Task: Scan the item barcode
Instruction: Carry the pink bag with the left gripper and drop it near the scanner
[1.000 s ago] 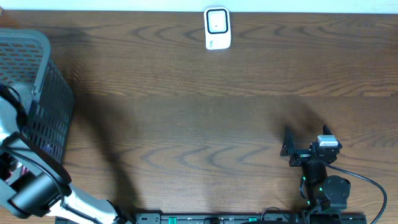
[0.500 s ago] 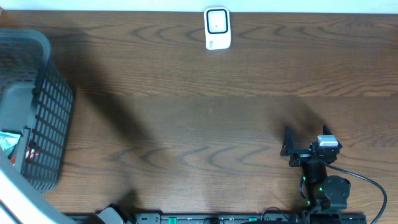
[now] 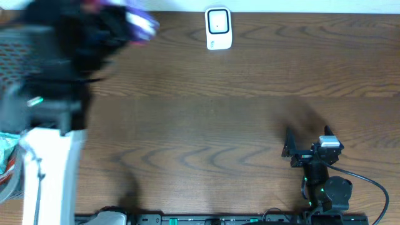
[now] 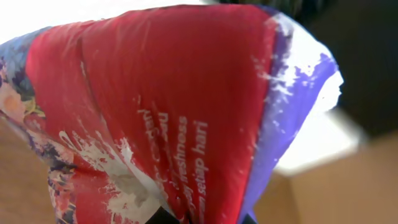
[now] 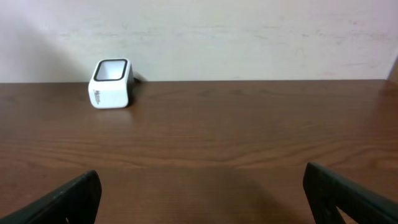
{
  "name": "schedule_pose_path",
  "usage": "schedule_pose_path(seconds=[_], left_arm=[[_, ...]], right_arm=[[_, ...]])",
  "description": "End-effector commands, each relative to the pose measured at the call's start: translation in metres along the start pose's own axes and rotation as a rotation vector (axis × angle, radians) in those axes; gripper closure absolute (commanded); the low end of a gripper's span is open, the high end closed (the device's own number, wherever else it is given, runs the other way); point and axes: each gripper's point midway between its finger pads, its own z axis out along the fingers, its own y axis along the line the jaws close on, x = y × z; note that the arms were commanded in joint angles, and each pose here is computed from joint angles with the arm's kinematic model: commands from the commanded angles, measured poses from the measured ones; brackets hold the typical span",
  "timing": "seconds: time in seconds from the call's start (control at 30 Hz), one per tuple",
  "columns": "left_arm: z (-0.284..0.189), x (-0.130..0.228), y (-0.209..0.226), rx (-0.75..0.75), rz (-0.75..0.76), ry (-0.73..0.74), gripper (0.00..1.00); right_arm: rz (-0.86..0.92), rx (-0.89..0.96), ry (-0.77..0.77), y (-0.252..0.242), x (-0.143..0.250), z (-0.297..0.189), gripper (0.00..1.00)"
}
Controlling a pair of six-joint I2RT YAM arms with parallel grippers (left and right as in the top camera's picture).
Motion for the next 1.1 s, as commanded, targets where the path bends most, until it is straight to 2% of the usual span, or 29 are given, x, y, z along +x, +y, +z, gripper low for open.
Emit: schedule_pose_path(seconds=[0.0, 0.17, 0.3, 0.4, 0.47, 0.53, 0.83, 0.93, 1.07], left_arm=[[0.046, 0.074, 0.002, -0.126, 0.175, 0.177, 0.93], [0.091, 0.203, 0.018, -0.251, 0.275, 0.552, 0.93], [0.117, 0.279, 0.029, -0.285, 0.393, 0.745, 0.91], [0.129, 0.319, 0.039, -0.303, 0.457, 0.837, 0.39], [0.133, 0.331, 0.044, -0.306, 0.487, 0.869, 0.18], [0.136, 0.333, 0.047, -0.310, 0.494, 0.869, 0.12], [0.129, 0.266, 0.065, -0.389, 0.448, 0.732, 0.11], [0.115, 0.230, 0.069, -0.399, 0.383, 0.671, 0.11], [0.083, 0.144, 0.058, -0.362, 0.306, 0.458, 0.10]], right_arm=[[0.012, 0.011, 0.000, -0.002, 0.001, 0.000, 0.01], [0.012, 0.011, 0.000, -0.002, 0.001, 0.000, 0.01], [0.012, 0.011, 0.000, -0.002, 0.001, 0.000, 0.01], [0.012, 0.011, 0.001, -0.002, 0.001, 0.000, 0.01], [0.012, 0.011, 0.000, -0.002, 0.001, 0.000, 0.01], [0.012, 0.011, 0.000, -0.002, 0.001, 0.000, 0.01], [0.012, 0.011, 0.000, -0.002, 0.001, 0.000, 0.01], [0.012, 0.011, 0.000, -0.002, 0.001, 0.000, 0.01], [0.012, 0.011, 0.001, -0.002, 0.001, 0.000, 0.01]])
